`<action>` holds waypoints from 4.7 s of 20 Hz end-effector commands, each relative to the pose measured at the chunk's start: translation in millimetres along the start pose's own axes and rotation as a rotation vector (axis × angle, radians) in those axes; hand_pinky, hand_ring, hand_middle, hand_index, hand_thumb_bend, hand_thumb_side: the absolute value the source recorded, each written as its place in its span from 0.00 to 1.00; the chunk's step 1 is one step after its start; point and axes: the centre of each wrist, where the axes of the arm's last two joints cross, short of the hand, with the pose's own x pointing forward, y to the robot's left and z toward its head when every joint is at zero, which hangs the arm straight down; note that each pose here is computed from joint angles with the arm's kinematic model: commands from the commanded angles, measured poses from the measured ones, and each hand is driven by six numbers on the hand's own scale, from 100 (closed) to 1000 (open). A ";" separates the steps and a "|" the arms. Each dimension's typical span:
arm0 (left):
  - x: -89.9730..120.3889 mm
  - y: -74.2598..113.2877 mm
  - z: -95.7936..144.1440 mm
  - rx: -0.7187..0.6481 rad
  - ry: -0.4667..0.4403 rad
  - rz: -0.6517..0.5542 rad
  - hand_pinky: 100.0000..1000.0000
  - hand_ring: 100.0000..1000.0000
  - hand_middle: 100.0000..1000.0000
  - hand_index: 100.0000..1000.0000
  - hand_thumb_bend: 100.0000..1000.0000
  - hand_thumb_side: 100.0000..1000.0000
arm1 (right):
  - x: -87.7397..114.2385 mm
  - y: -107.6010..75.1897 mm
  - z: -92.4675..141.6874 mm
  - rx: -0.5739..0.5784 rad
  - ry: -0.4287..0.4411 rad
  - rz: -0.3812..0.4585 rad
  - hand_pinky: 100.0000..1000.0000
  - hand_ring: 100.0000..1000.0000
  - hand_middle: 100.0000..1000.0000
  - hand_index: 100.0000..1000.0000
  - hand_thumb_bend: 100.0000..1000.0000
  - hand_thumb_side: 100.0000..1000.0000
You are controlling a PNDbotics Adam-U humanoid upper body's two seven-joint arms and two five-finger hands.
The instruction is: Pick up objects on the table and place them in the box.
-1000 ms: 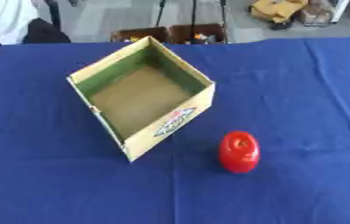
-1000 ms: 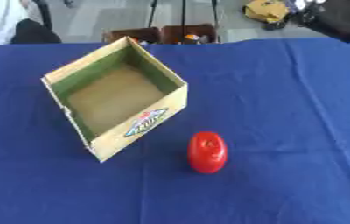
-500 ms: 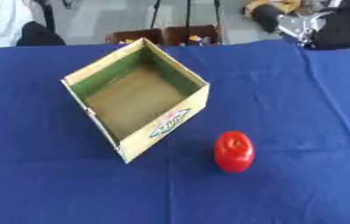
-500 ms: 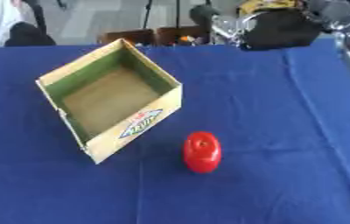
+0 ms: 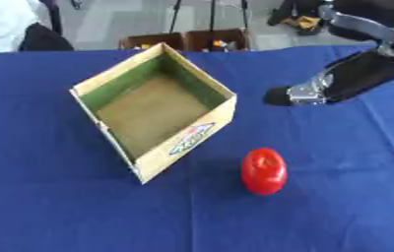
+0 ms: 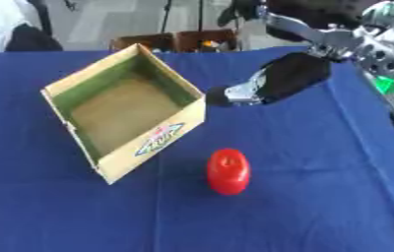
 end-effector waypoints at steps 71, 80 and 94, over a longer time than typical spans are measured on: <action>4.8 -3.4 -6.3 -0.017 -0.014 0.020 0.60 0.82 0.79 0.86 0.00 1.00 | 2.3 119.6 -50.0 0.648 0.083 -0.464 0.60 0.76 0.83 0.84 0.41 0.00; 4.9 -3.6 -6.9 -0.015 -0.015 0.020 0.60 0.83 0.79 0.86 0.00 1.00 | 5.3 113.1 -48.5 0.640 0.071 -0.505 0.51 0.70 0.78 0.79 0.33 0.00; 4.9 -3.2 -6.8 -0.004 -0.012 0.015 0.60 0.84 0.79 0.86 0.00 1.00 | 0.1 103.4 -47.1 0.592 0.114 -0.533 0.30 0.50 0.52 0.60 0.11 0.00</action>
